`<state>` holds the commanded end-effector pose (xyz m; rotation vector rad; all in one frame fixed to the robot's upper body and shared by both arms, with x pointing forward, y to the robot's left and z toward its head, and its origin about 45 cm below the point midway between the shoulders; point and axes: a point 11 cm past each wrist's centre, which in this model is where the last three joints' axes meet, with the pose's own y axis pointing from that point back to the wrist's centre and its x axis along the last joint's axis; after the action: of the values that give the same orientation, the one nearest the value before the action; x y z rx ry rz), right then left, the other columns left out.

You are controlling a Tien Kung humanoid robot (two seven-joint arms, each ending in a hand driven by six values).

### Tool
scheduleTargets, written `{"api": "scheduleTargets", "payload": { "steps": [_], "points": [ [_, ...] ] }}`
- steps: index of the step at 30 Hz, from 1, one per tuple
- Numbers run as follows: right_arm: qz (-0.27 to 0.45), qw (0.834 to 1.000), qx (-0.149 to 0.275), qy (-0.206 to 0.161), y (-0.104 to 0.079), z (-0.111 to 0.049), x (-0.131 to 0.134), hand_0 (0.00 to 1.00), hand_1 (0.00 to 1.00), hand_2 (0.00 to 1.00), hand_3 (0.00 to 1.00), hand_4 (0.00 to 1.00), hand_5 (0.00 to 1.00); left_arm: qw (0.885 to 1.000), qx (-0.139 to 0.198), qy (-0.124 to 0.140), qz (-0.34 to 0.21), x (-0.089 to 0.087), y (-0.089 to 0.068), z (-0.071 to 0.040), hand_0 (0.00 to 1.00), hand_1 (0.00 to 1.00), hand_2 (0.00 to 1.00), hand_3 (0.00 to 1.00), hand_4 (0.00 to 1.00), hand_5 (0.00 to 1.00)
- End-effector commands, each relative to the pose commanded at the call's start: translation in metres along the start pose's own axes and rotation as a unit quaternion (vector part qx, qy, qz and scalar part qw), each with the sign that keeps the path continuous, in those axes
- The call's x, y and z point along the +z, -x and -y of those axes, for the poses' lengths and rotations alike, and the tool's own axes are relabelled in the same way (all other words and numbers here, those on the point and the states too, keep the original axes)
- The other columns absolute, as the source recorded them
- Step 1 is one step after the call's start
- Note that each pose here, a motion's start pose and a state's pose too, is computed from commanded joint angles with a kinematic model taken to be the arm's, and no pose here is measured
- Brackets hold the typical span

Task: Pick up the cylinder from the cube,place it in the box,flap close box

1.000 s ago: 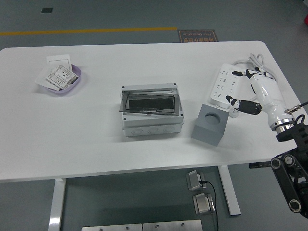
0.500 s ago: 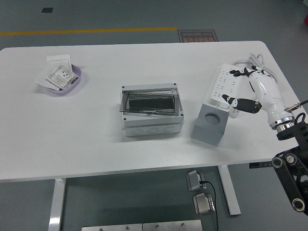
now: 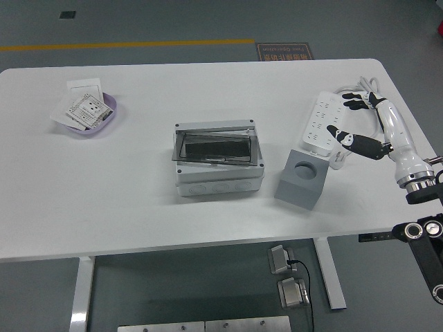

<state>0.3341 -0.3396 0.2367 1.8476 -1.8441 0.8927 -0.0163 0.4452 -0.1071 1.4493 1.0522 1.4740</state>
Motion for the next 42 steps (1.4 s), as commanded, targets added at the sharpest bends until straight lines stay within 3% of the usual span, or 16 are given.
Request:
{"api": "scheduleTargets", "payload": {
  "steps": [16,42],
  "points": [
    [0.166,0.986,0.011,0.011,0.002,-0.005,0.006,0.699,0.630,0.660,0.689,0.845,0.245,1.000,0.003,0.004,-0.003,0.002,-0.004,0.000,0.586,0.657,0.623,0.642,0.718,0.345],
    [0.220,0.975,0.014,0.023,0.002,-0.007,0.012,0.674,0.615,0.642,0.675,0.837,0.259,1.000,0.002,0.002,-0.002,0.003,-0.006,0.000,0.582,0.634,0.626,0.649,0.719,0.341]
  ]
}}
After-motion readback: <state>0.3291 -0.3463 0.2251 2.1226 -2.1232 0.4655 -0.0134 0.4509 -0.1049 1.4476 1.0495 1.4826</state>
